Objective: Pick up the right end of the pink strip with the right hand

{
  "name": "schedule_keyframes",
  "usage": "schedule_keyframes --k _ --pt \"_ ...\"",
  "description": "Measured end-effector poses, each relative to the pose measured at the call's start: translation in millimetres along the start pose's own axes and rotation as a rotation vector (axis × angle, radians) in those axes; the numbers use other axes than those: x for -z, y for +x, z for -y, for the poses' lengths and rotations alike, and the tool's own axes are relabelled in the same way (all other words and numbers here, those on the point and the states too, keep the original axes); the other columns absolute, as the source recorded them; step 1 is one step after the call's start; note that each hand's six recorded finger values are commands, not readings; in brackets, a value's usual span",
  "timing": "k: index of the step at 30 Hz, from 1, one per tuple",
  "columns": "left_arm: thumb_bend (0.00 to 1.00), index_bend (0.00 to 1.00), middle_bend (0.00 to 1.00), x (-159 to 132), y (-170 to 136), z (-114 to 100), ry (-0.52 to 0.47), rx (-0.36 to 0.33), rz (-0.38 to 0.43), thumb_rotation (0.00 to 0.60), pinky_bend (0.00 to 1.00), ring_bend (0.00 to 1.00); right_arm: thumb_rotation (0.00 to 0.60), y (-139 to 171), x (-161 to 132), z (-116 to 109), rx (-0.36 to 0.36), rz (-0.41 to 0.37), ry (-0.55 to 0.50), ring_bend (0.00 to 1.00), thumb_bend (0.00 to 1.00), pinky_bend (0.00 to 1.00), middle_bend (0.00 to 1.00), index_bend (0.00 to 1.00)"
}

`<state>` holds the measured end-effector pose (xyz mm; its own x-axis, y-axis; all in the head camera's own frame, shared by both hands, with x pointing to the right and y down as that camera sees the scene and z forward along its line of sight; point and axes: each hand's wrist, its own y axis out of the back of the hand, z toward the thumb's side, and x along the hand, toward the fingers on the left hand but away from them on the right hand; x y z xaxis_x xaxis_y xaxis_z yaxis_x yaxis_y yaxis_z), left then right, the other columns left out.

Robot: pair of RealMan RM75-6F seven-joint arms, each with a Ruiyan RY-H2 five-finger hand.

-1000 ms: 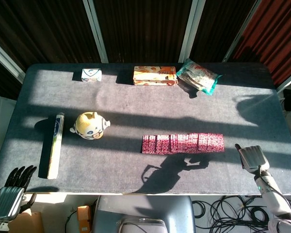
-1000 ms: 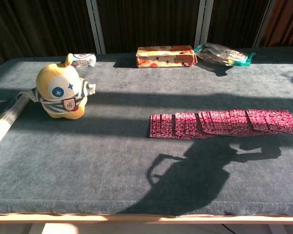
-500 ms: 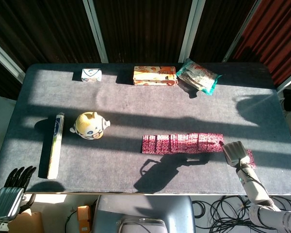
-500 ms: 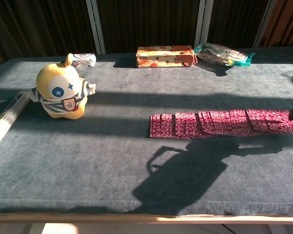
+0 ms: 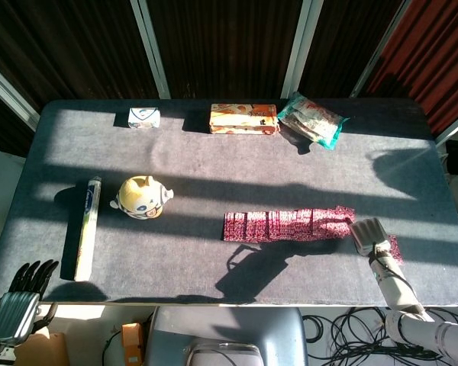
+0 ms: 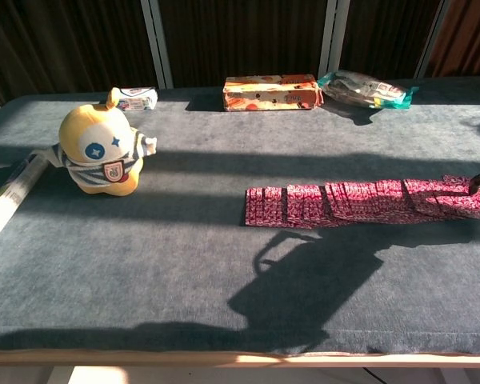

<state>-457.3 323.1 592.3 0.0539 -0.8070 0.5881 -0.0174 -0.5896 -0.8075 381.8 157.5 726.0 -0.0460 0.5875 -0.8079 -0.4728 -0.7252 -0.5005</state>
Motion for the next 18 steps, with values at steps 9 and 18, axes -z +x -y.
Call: schedule_keyframes --k 9,18 --pt "0.39 0.00 0.08 0.6 2.0 0.0 0.008 0.002 -0.012 0.600 0.06 0.04 0.600 -18.2 27.9 6.3 -0.043 0.078 -0.035 0.95 0.68 1.00 0.89 0.21" --pt "0.39 0.00 0.08 1.5 3.5 -3.0 0.009 -0.004 -0.022 0.600 0.06 0.04 0.600 -29.9 64.6 9.0 -0.059 0.169 -0.090 0.95 0.68 1.00 0.89 0.21"
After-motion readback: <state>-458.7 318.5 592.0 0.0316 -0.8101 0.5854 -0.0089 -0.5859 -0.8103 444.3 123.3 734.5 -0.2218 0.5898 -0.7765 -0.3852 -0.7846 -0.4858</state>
